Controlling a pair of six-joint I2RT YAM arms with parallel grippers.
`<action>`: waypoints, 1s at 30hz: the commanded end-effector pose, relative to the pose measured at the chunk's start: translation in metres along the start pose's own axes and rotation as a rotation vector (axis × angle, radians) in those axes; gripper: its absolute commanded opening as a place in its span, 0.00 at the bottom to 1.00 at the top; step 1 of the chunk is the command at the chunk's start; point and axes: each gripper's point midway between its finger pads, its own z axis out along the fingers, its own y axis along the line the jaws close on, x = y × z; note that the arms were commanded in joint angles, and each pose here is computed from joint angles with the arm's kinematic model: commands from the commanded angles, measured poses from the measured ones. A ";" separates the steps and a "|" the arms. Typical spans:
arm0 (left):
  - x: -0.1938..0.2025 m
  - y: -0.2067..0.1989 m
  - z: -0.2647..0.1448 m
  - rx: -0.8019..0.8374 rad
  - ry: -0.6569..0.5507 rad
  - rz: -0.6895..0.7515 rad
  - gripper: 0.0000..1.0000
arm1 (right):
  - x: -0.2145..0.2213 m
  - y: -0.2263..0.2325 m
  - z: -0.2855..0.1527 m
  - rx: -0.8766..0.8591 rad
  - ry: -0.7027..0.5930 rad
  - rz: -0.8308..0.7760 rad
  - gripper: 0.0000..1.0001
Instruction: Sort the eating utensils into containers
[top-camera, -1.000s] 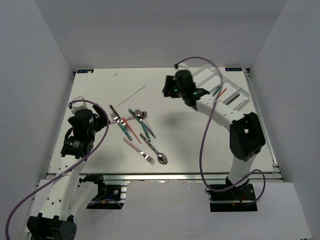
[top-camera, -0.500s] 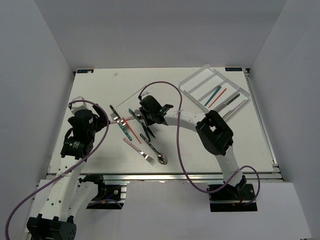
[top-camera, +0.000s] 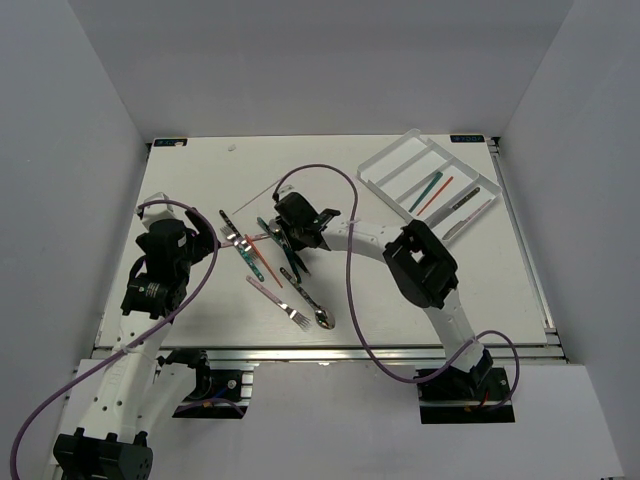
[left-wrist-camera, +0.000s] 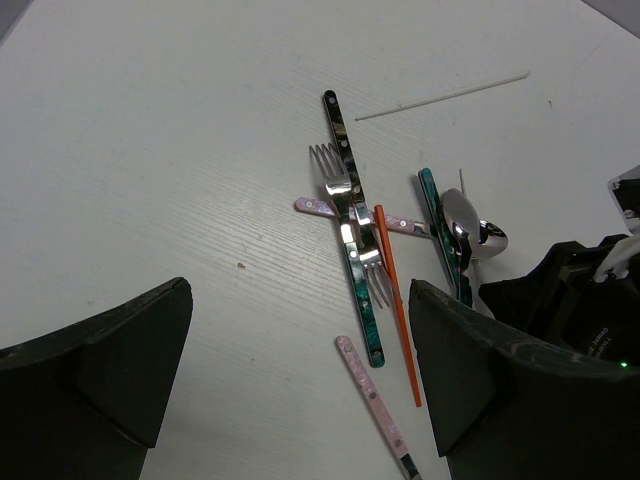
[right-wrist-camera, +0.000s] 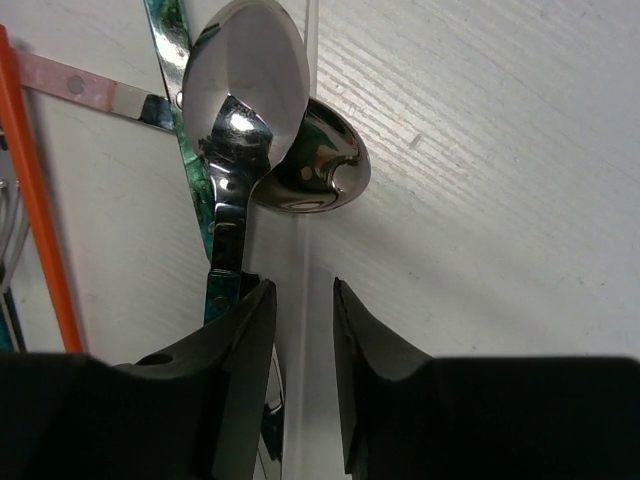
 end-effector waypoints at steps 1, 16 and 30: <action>-0.002 -0.003 -0.002 0.018 -0.012 0.003 0.98 | -0.006 0.002 0.005 0.006 0.001 -0.023 0.35; -0.002 -0.003 -0.003 0.024 -0.013 0.003 0.98 | 0.053 -0.081 0.014 0.224 0.190 0.149 0.00; -0.002 -0.002 -0.003 0.020 -0.016 0.001 0.98 | -0.027 -0.160 -0.092 0.075 -0.085 0.385 0.00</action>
